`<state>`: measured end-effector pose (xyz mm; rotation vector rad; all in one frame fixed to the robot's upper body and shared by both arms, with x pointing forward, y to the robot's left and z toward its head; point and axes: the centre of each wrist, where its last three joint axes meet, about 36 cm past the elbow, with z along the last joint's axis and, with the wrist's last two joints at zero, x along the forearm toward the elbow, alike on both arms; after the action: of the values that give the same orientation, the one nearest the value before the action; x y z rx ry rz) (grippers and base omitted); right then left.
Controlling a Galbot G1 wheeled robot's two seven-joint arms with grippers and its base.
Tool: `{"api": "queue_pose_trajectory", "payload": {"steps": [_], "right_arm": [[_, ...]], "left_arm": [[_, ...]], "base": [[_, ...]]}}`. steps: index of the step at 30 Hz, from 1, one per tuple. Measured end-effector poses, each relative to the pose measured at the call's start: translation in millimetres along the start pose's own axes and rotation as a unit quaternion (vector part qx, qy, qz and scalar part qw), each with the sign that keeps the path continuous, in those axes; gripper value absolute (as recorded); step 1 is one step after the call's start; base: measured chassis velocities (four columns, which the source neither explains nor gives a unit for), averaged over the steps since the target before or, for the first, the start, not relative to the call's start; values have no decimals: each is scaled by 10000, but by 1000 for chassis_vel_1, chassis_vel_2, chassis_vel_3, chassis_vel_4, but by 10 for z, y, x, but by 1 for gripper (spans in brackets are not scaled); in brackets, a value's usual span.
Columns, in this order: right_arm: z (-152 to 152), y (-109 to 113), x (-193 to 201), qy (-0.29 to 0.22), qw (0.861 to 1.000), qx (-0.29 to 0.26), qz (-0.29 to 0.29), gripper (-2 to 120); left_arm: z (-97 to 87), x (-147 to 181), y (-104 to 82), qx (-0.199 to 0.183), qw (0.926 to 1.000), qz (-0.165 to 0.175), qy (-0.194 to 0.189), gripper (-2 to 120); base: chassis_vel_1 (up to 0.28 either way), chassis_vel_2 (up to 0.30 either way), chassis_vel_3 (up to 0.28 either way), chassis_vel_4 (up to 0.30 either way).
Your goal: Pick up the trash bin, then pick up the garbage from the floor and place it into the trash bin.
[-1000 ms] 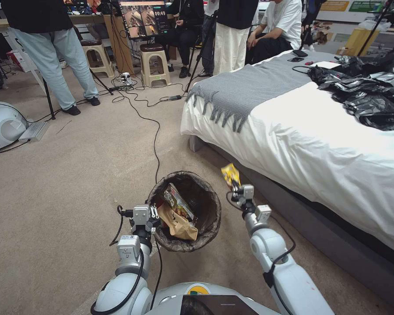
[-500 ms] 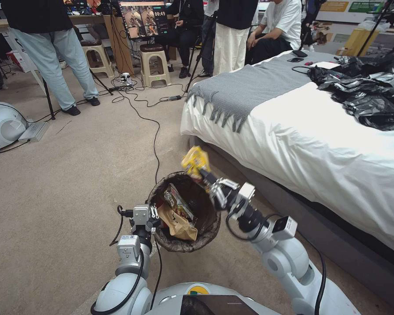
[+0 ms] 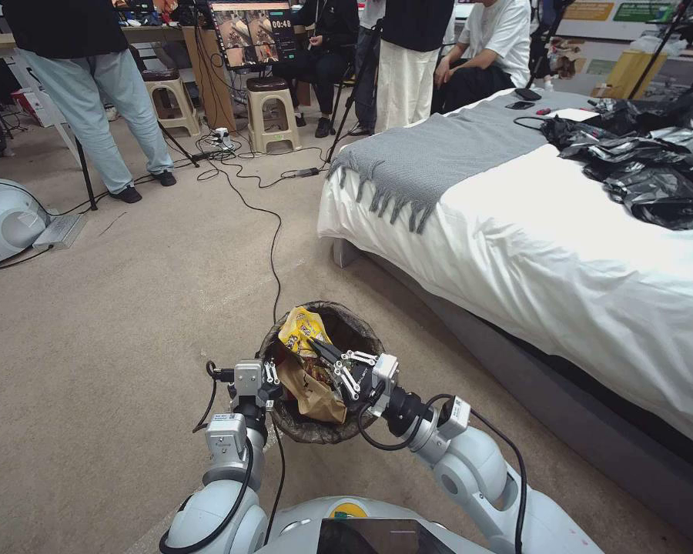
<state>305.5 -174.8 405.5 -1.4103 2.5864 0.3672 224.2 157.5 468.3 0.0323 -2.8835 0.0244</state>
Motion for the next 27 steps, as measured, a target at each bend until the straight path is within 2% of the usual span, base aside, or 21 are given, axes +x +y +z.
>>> {"api": "queue_pose_trajectory", "payload": {"steps": [5, 13, 14, 15, 17, 18, 21, 22, 25, 27], "right_arm": [[199, -97, 9, 162, 9996, -86, 215, 0], [346, -161, 40, 412, 9981, -80, 442, 0], [364, -167, 50, 450, 9979, -80, 466, 5], [364, -167, 50, 450, 9979, -80, 466, 5], [378, -164, 63, 488, 9976, -83, 485, 16], [378, -164, 63, 488, 9976, -83, 485, 16], [377, -170, 80, 511, 9974, -62, 501, 31], [377, -170, 80, 511, 9974, -62, 501, 31], [374, -174, 105, 542, 9972, -40, 513, 45], [369, -174, 109, 545, 9972, -30, 514, 48]], "left_arm": [[0, 0, 0, 0, 10000, 0, 0, 2], [0, 0, 0, 0, 10000, 0, 0, 2], [0, 0, 0, 0, 10000, 0, 0, 2], [0, 0, 0, 0, 10000, 0, 0, 2], [0, 0, 0, 0, 10000, 0, 0, 2], [0, 0, 0, 0, 10000, 0, 0, 2], [0, 0, 0, 0, 10000, 0, 0, 2], [0, 0, 0, 0, 10000, 0, 0, 2], [0, 0, 0, 0, 10000, 0, 0, 2], [0, 0, 0, 0, 10000, 0, 0, 2]], "base": [[0, 0, 0, 0], [0, 0, 0, 0], [0, 0, 0, 0], [0, 0, 0, 0], [0, 0, 0, 0], [0, 0, 0, 0], [0, 0, 0, 0], [0, 0, 0, 0], [0, 0, 0, 0], [0, 0, 0, 0]]}}
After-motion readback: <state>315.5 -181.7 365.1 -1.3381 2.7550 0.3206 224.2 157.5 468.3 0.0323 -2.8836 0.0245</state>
